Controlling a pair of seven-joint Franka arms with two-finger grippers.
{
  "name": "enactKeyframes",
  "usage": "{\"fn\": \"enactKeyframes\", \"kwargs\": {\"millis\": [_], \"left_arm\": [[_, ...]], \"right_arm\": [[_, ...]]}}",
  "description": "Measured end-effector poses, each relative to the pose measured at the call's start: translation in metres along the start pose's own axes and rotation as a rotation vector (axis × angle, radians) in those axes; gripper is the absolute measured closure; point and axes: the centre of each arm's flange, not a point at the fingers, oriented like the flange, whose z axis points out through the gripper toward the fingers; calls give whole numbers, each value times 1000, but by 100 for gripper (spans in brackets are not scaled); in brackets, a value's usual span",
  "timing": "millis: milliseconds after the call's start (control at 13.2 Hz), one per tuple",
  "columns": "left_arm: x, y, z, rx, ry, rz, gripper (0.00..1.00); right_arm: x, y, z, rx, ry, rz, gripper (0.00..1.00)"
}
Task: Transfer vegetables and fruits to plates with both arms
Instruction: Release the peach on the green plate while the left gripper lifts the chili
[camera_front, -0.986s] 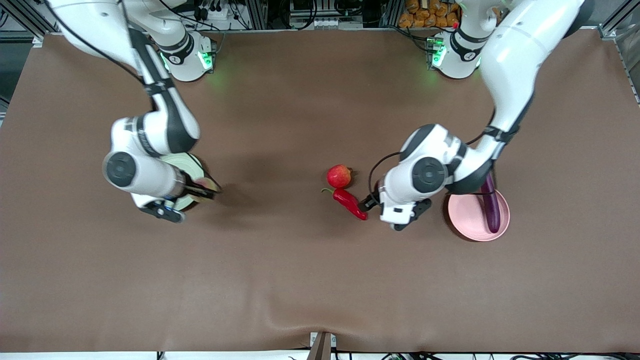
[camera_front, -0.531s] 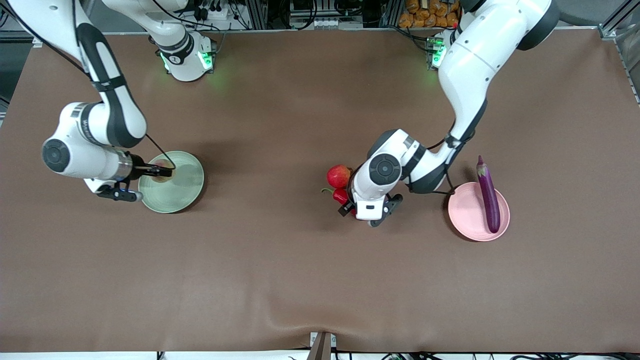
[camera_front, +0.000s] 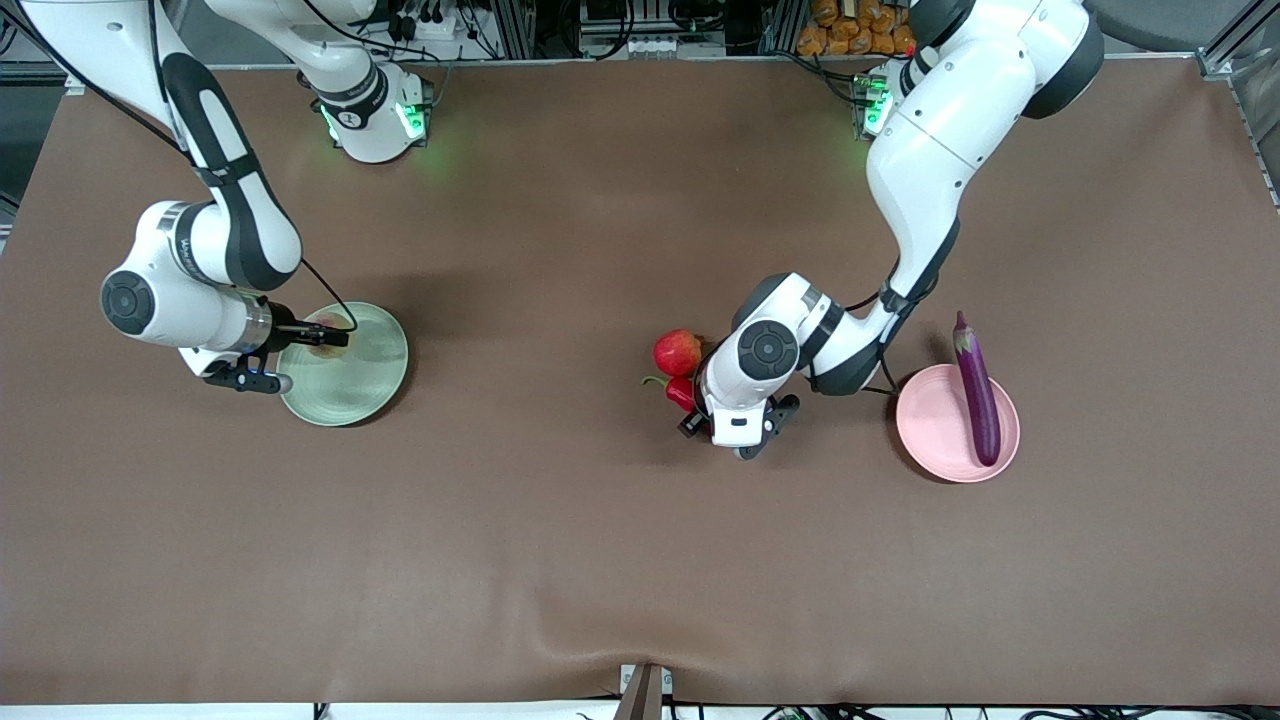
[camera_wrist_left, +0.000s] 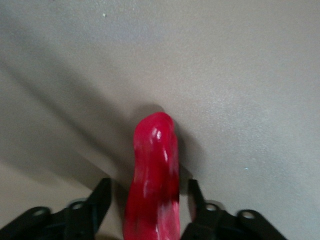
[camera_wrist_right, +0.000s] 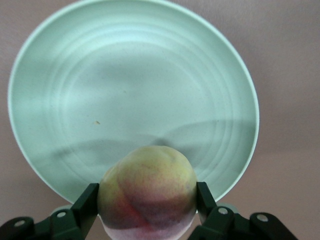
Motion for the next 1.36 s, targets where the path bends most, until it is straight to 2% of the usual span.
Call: {"fn": "enactKeyframes", "kwargs": {"millis": [152, 227, 379, 455, 531, 606, 758, 910, 1137, 1365], "left_arm": [[4, 5, -9, -21, 6, -1, 63], [12, 10, -19, -43, 14, 1, 70], [51, 15, -50, -91, 42, 19, 70], [78, 10, -66, -101, 57, 41, 70], [106, 2, -79, -100, 70, 71, 70], [136, -10, -91, -81, 78, 109, 70], [191, -40, -115, -24, 78, 199, 70], [228, -67, -142, 29, 69, 294, 70], [263, -105, -174, 110, 25, 537, 70], [307, -153, -171, 142, -36, 720, 70]], "right_arm": [[-3, 1, 7, -2, 2, 2, 17], [-4, 2, 12, -3, 1, 3, 17], [-5, 3, 17, -4, -6, 5, 17], [-4, 3, 18, -4, -6, 5, 12], [-4, 2, 17, -4, -5, 4, 2], [-3, 0, 12, -2, -10, 2, 0], [7, -11, -22, 19, -63, 7, 0], [19, -39, -81, 82, -84, 52, 0], [19, -120, -143, 164, -61, 169, 0], [4, -238, -154, 206, -60, 367, 0]]}}
